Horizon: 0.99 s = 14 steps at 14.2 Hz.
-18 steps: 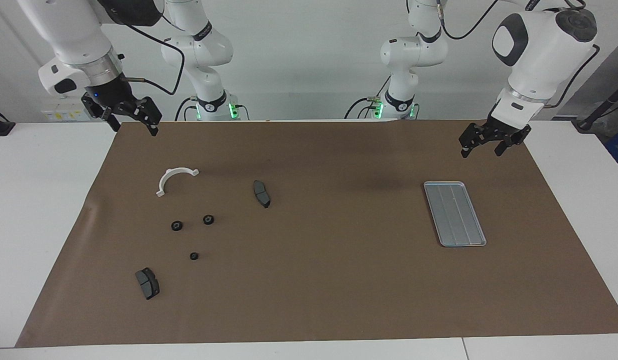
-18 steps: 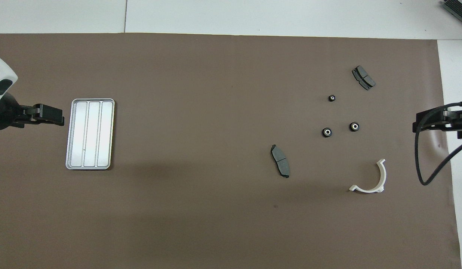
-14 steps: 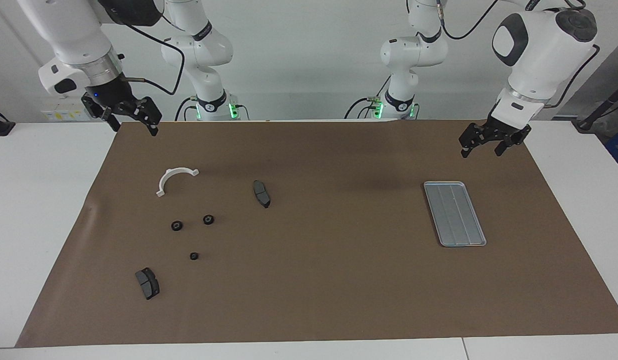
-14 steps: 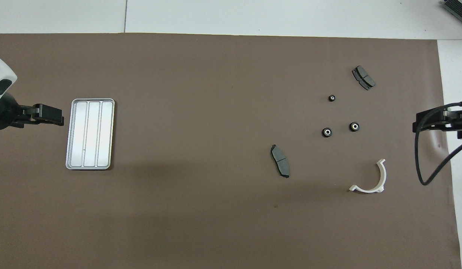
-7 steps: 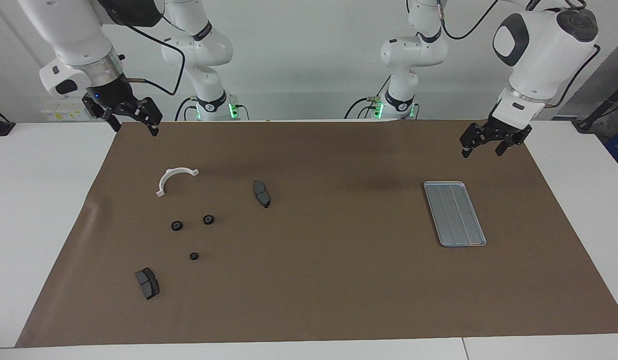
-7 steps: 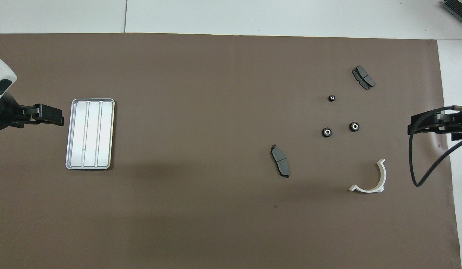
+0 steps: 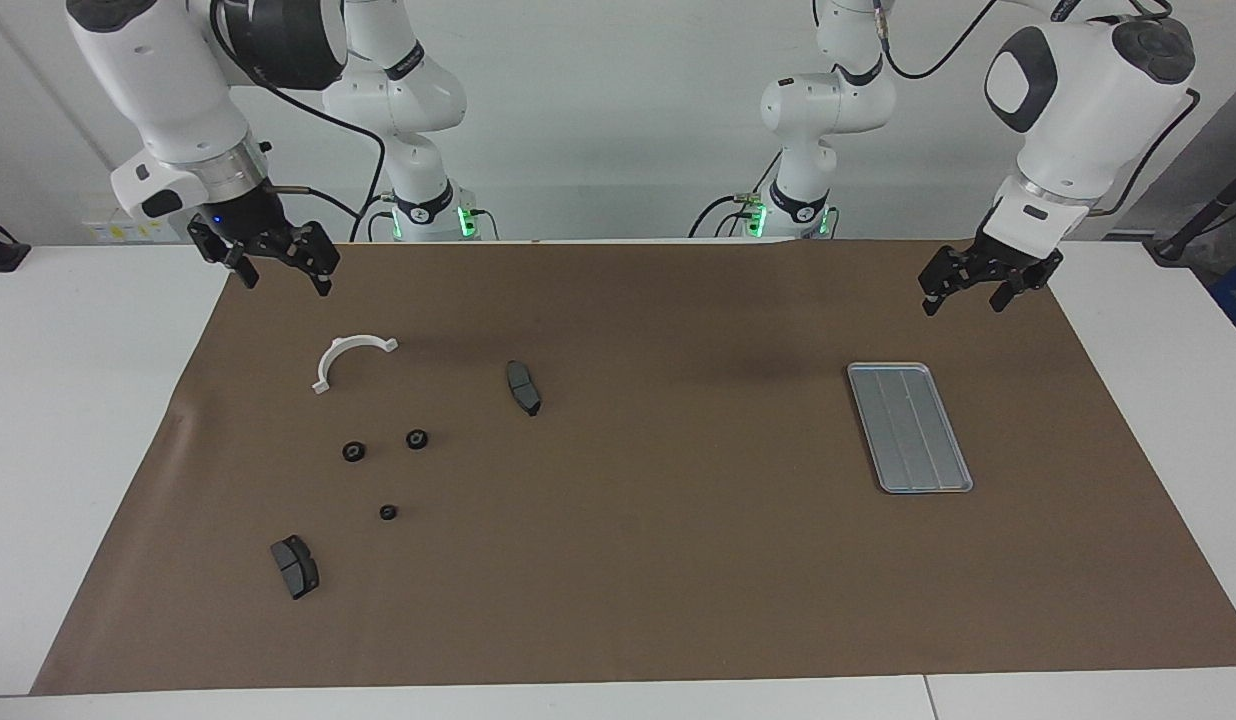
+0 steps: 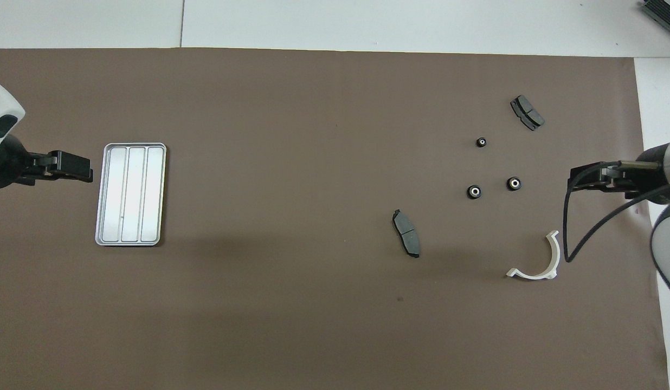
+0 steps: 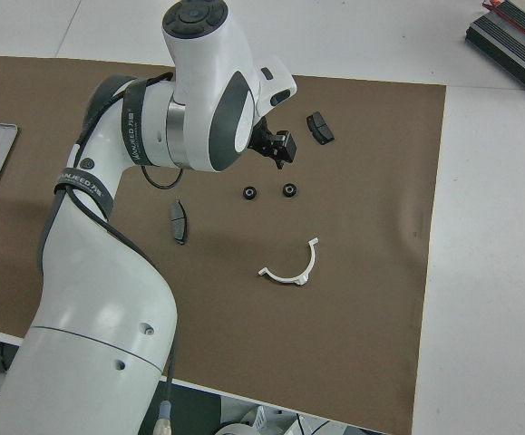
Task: Pick bearing gear from pile to tray
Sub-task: 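Reach the right gripper to the black gear farthest from the robot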
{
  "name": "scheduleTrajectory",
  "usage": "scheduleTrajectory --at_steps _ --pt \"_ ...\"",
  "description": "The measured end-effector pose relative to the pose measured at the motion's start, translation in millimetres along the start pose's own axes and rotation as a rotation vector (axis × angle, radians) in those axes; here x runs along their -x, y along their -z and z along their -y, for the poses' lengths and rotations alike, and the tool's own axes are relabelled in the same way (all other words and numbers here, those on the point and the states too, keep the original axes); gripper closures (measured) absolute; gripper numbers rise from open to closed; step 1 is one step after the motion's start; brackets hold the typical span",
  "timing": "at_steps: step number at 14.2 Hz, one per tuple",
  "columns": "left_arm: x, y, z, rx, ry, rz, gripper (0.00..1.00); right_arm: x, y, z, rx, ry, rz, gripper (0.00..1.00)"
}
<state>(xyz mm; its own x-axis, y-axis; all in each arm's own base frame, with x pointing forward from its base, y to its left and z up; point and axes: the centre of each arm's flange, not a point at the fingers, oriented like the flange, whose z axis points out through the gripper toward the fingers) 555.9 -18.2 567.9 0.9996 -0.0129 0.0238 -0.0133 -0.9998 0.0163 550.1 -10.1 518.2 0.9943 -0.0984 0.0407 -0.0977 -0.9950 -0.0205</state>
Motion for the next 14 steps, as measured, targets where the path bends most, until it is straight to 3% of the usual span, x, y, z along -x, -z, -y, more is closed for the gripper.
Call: scheduleTrajectory --at_steps 5,9,14 --pt "0.0 0.0 -0.7 0.0 -0.001 0.0 0.0 -21.2 -85.5 1.1 0.008 0.103 0.015 0.0" --pt "0.0 0.0 -0.7 0.0 -0.001 0.0 0.0 -41.0 -124.2 3.2 0.014 0.109 -0.067 0.0" --pt "0.0 0.0 0.0 0.0 0.0 0.0 0.0 -82.6 -155.6 26.5 -0.031 0.099 -0.113 0.0"
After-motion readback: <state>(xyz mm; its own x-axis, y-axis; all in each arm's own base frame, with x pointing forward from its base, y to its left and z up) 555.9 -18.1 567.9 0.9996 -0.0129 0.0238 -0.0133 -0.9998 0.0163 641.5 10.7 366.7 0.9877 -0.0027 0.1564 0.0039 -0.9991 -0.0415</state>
